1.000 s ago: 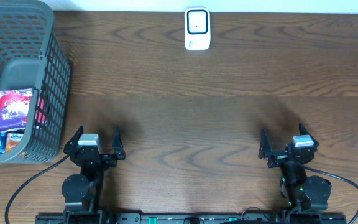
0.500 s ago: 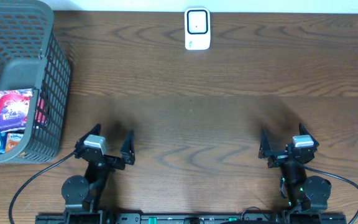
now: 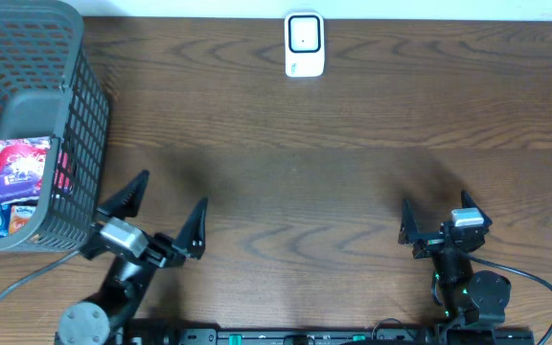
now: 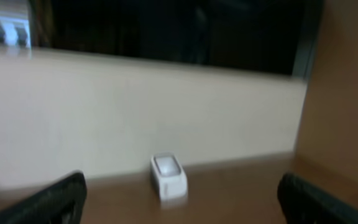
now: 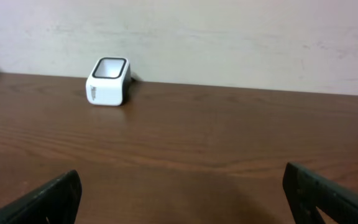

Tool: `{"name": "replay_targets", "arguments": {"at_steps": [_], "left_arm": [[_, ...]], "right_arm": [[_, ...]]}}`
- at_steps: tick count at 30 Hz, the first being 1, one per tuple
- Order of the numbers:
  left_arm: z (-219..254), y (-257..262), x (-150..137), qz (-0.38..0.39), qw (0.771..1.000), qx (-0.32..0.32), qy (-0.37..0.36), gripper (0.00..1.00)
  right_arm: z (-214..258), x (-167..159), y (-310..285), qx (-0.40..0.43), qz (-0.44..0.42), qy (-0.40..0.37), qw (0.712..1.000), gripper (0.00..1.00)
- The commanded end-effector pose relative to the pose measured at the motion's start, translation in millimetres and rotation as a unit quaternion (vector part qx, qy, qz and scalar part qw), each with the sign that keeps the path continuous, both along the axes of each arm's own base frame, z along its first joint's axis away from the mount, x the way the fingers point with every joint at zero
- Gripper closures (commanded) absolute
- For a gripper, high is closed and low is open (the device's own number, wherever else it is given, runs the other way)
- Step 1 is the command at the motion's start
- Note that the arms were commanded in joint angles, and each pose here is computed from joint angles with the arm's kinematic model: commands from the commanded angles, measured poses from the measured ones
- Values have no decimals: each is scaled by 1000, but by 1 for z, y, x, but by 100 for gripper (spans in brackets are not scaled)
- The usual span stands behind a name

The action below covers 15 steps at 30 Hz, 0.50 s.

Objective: Scan the item barcode
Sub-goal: 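Move the left gripper over the basket and reach down inside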

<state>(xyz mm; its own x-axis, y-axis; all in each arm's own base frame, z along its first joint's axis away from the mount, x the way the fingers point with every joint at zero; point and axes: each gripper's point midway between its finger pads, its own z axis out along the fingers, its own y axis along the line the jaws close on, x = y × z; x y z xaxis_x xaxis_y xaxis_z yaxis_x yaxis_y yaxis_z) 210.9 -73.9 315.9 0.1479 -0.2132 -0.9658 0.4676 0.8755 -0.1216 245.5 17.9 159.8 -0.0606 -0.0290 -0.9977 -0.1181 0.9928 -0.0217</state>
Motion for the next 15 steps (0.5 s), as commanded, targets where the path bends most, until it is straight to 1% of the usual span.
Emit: {"name": "replay_targets", "arguments": {"at_steps": [1,2,5,10,12,15], "left_arm": [[17,-11,10,-32,998,34,47,2],[17,-15,12,-46,997,36,53,2],[19,-16,24,-47,997,36,53,2],[56,-12,31,-37,999,26,16,2],[70,-3,37,-11,999,21,27,2],[82,19,53,47,995,17,85,3]], "right_arm": [[0,0,2,-4,5,-1,1000,1],[0,0,2,-4,5,-1,1000,1],[0,0,2,-4,5,-1,1000,1],[0,0,2,-4,5,-1,1000,1],[0,0,2,-4,5,-1,1000,1],[0,0,2,-4,5,-1,1000,1]]}}
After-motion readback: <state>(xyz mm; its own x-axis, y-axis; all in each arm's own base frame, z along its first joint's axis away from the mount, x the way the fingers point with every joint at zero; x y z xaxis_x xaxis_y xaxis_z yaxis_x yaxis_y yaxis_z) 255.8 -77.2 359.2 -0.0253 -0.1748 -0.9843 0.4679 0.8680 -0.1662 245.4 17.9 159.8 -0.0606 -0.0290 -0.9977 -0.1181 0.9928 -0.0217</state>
